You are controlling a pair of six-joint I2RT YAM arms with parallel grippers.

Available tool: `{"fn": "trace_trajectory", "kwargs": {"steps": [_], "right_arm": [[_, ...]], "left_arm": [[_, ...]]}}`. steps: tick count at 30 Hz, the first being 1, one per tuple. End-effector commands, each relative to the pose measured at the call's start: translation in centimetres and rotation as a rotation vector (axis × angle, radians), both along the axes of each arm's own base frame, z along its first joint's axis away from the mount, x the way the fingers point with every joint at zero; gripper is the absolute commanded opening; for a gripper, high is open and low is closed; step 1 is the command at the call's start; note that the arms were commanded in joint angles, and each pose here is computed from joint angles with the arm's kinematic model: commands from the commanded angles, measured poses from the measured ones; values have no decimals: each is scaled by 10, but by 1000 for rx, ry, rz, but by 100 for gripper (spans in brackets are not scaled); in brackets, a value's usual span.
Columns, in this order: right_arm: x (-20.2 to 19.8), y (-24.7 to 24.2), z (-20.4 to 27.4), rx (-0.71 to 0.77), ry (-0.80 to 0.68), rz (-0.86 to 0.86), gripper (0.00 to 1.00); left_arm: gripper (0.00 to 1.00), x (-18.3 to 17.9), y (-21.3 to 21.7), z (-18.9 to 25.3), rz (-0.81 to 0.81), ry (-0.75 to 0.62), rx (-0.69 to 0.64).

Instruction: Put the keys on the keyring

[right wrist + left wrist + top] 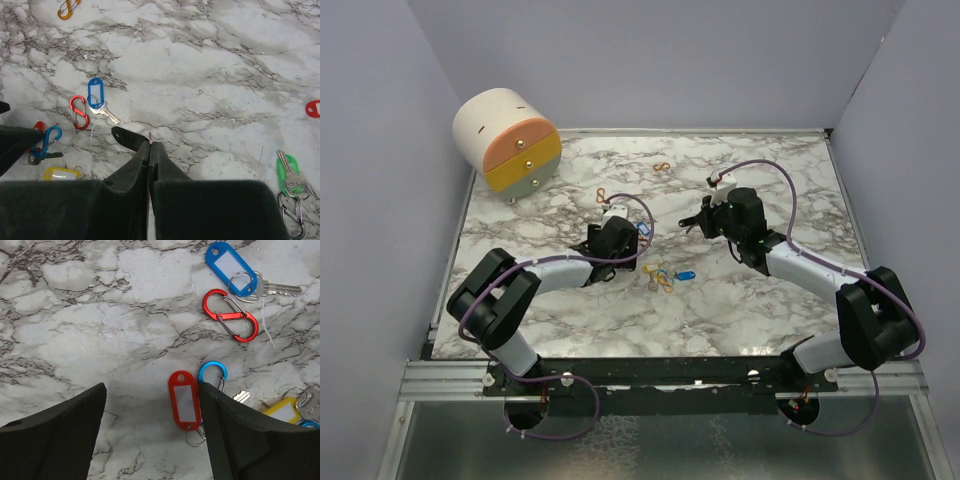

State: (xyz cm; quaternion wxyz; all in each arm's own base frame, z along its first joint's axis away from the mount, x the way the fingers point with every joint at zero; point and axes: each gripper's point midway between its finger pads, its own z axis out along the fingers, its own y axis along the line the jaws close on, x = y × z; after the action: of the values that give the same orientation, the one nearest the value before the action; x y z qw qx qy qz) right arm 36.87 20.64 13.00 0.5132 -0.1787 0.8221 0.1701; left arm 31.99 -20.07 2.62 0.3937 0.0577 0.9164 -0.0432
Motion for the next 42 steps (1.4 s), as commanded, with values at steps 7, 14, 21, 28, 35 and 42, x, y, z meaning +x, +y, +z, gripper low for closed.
{"fn": "trace_trajectory", "kwargs": {"steps": [7, 14, 21, 28, 35, 42], "right_arm": [[-1, 3, 5, 7, -17, 26, 0], [-2, 4, 4, 6, -14, 29, 0], [-2, 4, 3, 8, -14, 30, 0], [-2, 4, 5, 8, -16, 27, 0], [-2, 4, 5, 8, -18, 29, 0], [-1, 4, 4, 9, -16, 28, 0]], "left_arm": [[76, -8, 38, -9, 100, 25, 21], [76, -9, 44, 2, 118, -11, -6], [77, -4, 29, 15, 68, -50, -76], [77, 5, 26, 5, 68, -17, -28], [78, 9, 29, -7, 83, 11, 11], [78, 26, 29, -10, 92, 16, 20]]}}
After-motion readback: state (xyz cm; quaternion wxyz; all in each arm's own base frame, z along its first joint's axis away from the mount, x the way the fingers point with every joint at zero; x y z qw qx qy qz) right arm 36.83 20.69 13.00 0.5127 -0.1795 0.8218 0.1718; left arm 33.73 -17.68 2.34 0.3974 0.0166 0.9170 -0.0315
